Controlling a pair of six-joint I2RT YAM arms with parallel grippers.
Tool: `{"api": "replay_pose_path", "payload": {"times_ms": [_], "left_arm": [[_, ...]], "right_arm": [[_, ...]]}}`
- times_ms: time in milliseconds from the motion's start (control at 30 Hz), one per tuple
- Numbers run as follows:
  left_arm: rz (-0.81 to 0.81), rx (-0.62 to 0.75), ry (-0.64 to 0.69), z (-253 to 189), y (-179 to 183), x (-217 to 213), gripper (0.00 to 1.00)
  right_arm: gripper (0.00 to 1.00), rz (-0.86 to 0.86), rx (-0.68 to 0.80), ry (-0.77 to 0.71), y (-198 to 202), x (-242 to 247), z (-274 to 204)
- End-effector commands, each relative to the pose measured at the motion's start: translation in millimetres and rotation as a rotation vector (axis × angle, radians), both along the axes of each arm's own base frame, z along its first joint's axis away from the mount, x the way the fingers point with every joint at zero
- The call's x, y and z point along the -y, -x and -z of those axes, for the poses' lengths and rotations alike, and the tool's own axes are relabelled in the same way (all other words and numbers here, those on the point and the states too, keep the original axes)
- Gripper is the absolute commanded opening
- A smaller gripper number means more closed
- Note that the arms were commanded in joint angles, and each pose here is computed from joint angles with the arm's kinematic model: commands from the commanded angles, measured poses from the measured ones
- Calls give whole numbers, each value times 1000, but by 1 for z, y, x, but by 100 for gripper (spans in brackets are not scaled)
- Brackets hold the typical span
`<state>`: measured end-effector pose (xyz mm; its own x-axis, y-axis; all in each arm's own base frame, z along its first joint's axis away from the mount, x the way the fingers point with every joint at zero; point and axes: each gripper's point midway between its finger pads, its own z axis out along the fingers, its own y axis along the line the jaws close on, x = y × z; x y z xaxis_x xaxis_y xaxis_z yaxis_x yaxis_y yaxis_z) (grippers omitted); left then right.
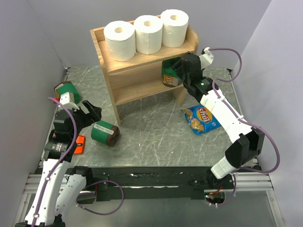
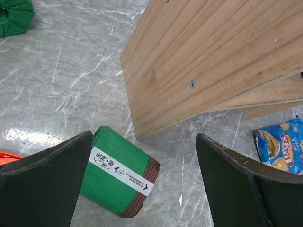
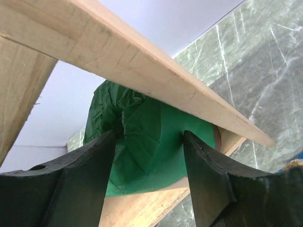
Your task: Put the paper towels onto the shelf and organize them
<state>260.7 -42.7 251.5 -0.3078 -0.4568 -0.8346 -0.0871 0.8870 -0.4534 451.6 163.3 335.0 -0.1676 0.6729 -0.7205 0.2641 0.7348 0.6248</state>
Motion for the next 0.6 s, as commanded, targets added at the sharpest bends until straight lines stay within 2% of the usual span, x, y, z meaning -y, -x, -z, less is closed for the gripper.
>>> {"api": "replay_pose_path", "payload": {"times_ms": [0,200,433,567], "left_arm": [[6,44,-4,-12,-4,0,96],[5,44,-2,-12,-4,0,96],[12,46,-3,-12,-4,1,96],[10,47,-2,-12,-3,1,96]], "right_arm": [[67,5,117,-47,-1,-1,-43],[67,2,144,-27,14,8,-55],[68,-108,146,39,26,0,-58],[50,-130,128,61,37,4,-45]]}}
